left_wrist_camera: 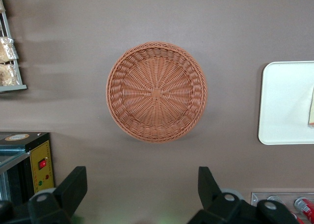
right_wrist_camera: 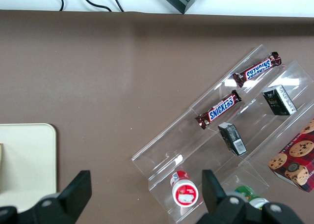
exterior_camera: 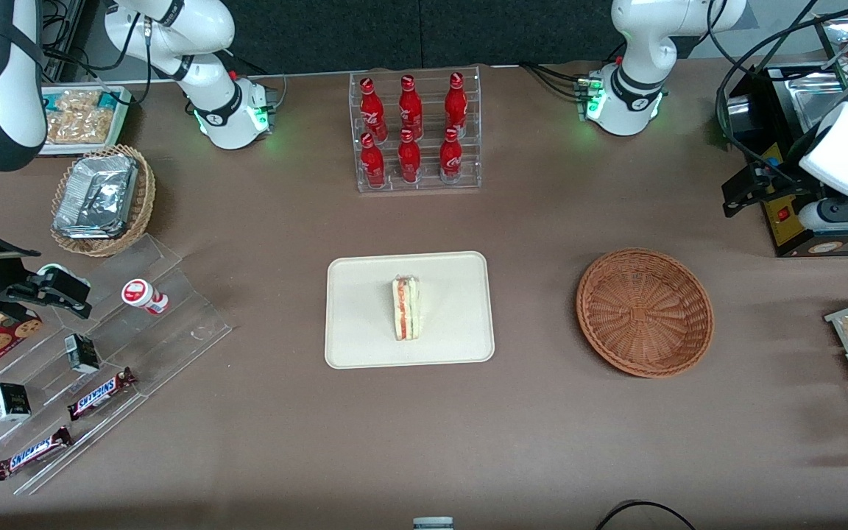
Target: Place sandwich from basket to tray
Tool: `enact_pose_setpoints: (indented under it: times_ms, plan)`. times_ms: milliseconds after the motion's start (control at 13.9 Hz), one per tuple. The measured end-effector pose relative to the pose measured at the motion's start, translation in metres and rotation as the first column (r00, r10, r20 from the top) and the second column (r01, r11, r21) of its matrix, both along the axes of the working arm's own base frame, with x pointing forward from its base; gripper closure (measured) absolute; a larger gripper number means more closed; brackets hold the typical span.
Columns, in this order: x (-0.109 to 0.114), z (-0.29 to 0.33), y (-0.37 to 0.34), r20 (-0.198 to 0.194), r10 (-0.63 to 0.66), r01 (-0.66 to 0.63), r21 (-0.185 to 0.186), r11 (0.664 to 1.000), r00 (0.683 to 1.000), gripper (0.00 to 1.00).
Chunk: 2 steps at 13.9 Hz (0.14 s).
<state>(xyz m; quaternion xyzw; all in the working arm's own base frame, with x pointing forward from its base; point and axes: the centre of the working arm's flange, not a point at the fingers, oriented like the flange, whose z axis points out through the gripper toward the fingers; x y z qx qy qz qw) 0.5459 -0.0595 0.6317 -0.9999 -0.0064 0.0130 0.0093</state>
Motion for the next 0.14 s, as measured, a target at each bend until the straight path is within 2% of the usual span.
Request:
enact_pose_setpoints:
  times_ms: [144]
  plan:
    - [0.0004,-0.0007,-0.0001,-0.001,0.0,0.0,0.0,1.0,1.0,0.0]
